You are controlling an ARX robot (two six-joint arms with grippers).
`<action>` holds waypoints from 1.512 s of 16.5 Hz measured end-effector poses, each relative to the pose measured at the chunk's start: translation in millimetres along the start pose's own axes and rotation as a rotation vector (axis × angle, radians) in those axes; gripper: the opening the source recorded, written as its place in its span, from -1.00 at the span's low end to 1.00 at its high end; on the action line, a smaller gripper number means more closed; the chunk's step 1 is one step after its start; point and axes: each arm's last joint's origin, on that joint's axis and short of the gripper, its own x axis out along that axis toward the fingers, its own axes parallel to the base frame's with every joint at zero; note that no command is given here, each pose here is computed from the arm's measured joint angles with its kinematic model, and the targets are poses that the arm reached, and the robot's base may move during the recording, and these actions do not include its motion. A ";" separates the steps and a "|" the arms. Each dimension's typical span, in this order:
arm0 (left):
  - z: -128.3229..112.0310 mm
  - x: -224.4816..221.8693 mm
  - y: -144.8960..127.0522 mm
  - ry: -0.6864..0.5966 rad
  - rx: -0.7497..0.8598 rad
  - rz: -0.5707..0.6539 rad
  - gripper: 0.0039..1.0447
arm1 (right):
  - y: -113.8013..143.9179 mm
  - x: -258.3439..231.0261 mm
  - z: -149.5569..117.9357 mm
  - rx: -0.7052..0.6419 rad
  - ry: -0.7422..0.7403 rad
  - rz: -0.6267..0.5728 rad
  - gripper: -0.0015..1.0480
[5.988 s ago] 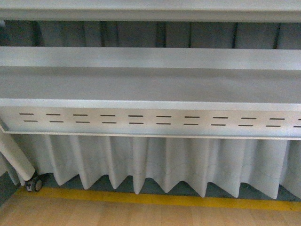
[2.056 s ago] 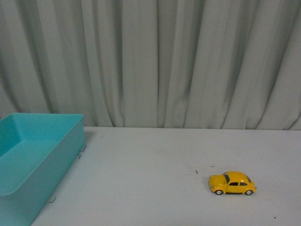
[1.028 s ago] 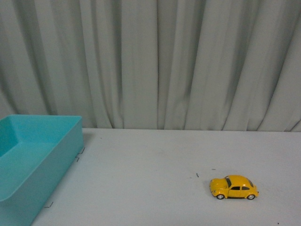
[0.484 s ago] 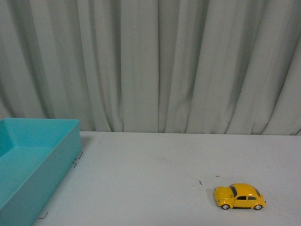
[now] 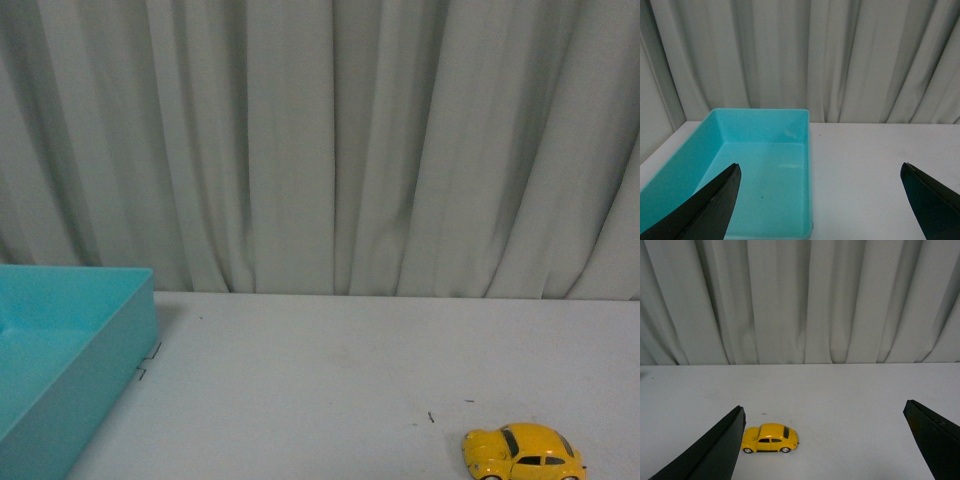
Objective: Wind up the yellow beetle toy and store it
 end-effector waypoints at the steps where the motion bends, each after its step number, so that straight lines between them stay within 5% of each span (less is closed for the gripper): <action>1: 0.0 0.0 0.0 0.000 0.000 0.000 0.88 | 0.0 0.0 0.0 0.000 0.000 0.000 0.87; 25: -0.1 0.0 0.0 0.001 0.000 0.000 0.88 | 0.0 0.0 0.0 0.000 0.000 0.000 0.87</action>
